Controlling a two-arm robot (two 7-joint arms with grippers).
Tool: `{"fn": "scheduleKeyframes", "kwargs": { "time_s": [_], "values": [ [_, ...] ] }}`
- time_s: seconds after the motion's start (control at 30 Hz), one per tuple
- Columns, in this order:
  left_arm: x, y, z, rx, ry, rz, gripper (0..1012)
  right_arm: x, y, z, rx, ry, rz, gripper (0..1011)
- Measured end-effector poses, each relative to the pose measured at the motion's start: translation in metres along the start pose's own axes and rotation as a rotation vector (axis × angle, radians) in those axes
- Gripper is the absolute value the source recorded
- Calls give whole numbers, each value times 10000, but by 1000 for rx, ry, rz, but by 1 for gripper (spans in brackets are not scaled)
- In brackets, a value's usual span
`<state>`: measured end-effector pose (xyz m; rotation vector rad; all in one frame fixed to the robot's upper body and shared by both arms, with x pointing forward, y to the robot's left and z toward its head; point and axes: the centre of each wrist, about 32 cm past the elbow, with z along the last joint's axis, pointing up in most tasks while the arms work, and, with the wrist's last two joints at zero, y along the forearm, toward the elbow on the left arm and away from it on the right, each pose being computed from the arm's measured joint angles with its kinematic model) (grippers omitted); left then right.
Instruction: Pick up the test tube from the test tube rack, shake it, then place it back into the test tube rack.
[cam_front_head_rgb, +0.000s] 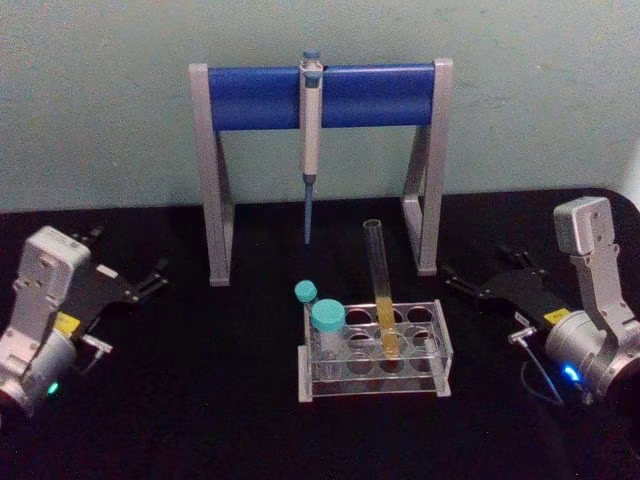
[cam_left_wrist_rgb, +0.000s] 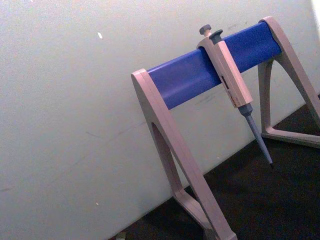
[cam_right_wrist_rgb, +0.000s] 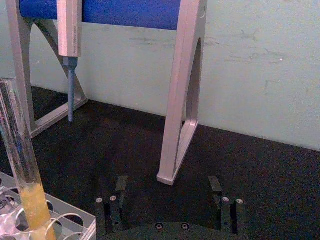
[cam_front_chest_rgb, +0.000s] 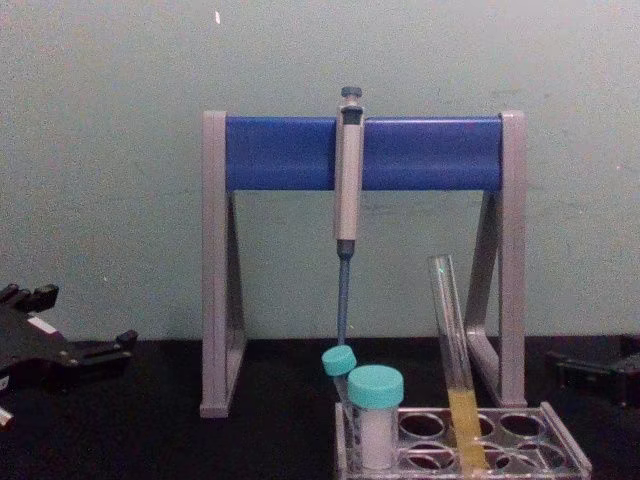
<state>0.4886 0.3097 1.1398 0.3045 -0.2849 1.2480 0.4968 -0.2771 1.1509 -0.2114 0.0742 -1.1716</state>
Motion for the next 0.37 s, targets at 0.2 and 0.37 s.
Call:
{"fn": "scheduleKeyframes", "kwargs": {
  "time_s": [0.2, 0.37],
  "values": [
    [0, 0, 0, 0, 0, 0, 1001, 0, 0, 0, 0, 0, 0, 1000],
    [0, 0, 0, 0, 0, 0, 1001, 0, 0, 0, 0, 0, 0, 1000]
  ]
}}
